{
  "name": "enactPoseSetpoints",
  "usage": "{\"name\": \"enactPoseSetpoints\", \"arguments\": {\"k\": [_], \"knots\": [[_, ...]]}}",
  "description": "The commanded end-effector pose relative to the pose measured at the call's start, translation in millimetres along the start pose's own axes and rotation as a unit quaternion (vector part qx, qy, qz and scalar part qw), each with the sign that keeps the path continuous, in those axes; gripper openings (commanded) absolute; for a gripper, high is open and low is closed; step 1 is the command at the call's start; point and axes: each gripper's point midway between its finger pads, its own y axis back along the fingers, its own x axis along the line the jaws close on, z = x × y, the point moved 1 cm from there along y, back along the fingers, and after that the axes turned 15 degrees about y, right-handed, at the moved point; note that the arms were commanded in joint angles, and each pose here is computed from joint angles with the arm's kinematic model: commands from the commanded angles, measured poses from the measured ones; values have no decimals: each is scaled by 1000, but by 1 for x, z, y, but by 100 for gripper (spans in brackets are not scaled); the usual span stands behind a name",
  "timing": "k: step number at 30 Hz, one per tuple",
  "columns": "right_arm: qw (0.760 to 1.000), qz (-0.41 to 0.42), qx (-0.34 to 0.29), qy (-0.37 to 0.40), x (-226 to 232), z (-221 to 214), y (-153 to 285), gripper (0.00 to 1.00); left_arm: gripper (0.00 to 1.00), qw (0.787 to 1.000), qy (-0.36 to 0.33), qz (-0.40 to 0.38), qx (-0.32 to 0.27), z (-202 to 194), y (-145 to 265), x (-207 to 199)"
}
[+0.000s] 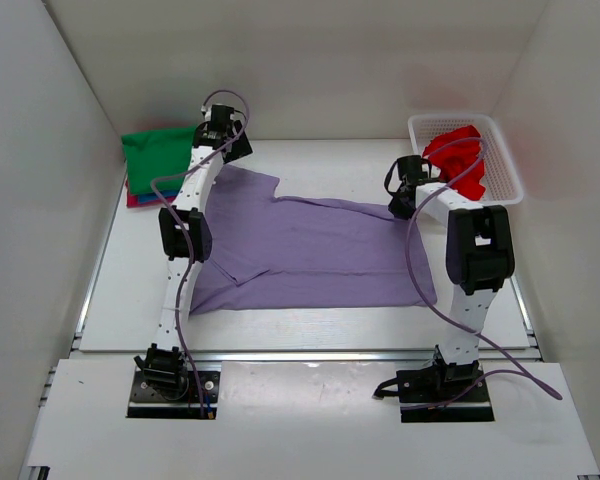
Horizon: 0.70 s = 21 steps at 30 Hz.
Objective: Fold and stack the t-shirts
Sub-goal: Grap the side of the flattened tshirt furthest away from the robot with both arms
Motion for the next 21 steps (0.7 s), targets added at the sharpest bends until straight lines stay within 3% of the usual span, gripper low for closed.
{"name": "enactPoseSetpoints", "arguments": {"k": [1,9,11,13,15,16,19,21], "knots": [[998,20,-58,-15,3,38,24,0,93,996,-21,-12,-86,54,34,-17],[998,27,-57,-15,6,35,26,0,85,994,-74,13,-81,40,6,1],[998,27,-59,-21,4,35,27,1,76,992,-100,5,-77,39,3,0],[998,27,-60,-22,3,34,27,0,75,991,-116,12,-71,33,-4,5],[997,36,-60,-21,5,33,29,1,58,991,-114,9,-62,30,-10,9],[998,35,-55,-23,5,31,29,0,58,991,-114,10,-63,32,-10,12],[997,34,-67,-22,4,38,32,0,76,993,-107,2,-51,31,-16,17],[997,37,-60,-19,5,34,30,0,79,994,-99,-11,-41,31,-15,16]]}}
